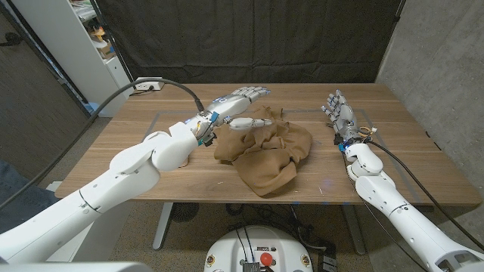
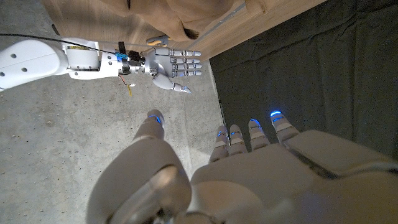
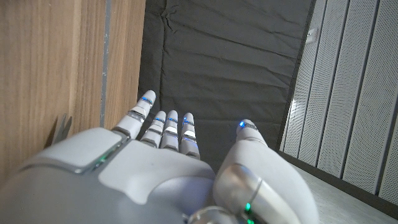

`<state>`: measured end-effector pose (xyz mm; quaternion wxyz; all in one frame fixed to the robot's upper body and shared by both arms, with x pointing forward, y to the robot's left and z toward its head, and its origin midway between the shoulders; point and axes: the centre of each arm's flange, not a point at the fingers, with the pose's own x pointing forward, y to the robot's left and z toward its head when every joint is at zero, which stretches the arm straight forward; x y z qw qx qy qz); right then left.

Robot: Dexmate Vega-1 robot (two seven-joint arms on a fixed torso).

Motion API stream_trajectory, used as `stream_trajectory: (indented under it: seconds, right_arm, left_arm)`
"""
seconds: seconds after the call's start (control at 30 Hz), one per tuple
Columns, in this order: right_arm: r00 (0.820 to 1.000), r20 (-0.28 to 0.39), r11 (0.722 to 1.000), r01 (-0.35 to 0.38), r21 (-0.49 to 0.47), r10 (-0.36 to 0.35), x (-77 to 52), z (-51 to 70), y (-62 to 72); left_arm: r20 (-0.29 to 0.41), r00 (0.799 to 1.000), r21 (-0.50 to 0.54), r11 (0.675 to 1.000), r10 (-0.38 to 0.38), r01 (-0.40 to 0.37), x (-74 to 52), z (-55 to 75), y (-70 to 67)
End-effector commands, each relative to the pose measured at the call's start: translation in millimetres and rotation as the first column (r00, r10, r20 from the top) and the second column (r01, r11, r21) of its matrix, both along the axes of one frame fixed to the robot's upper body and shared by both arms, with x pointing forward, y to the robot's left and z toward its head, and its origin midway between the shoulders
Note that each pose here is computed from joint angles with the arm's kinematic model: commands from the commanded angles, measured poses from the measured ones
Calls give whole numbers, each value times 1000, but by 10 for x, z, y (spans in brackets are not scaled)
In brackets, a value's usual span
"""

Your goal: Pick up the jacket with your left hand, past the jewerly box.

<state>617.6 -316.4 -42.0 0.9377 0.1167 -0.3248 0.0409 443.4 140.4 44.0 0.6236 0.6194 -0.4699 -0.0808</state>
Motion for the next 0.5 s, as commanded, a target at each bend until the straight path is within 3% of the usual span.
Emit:
stream_trajectory:
  seconds: [0.03,0.5]
  right_arm:
    - [1000,3,1000,-3,0,3,8,29,-1]
    - [1000,6,1000,2,7,-2,12,47,-4]
  left_arm:
    - [6,999,57,998,41,-41,-18,42,-48]
    - [0,998,96,994,60,-59,-4,61,-104]
